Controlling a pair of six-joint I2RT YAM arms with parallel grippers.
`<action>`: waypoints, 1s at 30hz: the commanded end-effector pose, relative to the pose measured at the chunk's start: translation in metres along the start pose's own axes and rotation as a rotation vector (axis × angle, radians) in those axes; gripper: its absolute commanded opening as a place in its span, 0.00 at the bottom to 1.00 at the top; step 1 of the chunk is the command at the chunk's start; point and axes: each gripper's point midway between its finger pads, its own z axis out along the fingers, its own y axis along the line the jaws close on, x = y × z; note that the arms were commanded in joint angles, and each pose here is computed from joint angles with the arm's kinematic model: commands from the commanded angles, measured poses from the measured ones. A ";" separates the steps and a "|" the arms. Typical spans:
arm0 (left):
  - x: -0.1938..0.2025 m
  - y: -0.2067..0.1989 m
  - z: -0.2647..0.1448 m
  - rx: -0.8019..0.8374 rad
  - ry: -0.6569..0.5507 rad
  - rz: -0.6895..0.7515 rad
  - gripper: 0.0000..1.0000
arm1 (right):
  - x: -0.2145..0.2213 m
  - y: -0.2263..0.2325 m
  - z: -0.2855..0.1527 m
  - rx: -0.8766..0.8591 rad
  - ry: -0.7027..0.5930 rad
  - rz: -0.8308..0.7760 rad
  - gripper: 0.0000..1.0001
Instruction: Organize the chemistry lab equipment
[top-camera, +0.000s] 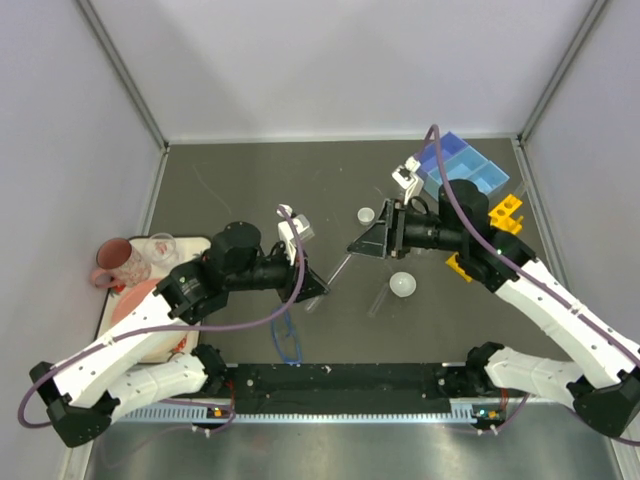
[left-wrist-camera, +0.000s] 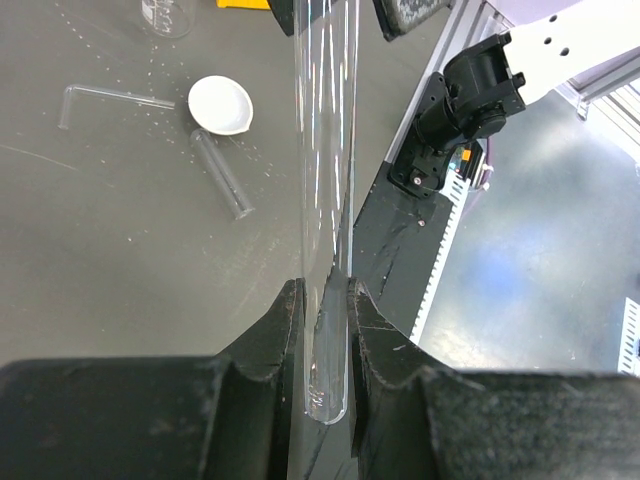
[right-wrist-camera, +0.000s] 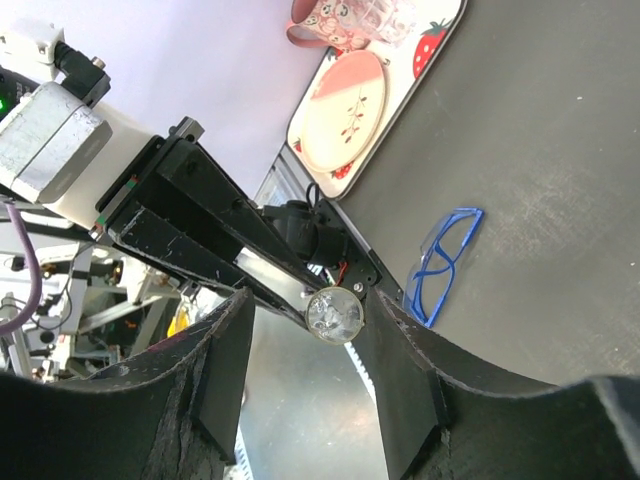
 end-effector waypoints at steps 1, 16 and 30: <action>-0.019 -0.010 -0.006 0.039 -0.083 0.033 0.04 | -0.010 0.024 0.002 -0.067 -0.036 -0.042 0.49; -0.021 -0.010 -0.008 0.042 -0.090 0.035 0.06 | -0.012 0.028 0.011 -0.080 -0.032 -0.044 0.29; -0.028 0.012 -0.007 -0.087 -0.069 0.044 0.85 | -0.015 0.027 0.011 -0.070 -0.041 -0.049 0.18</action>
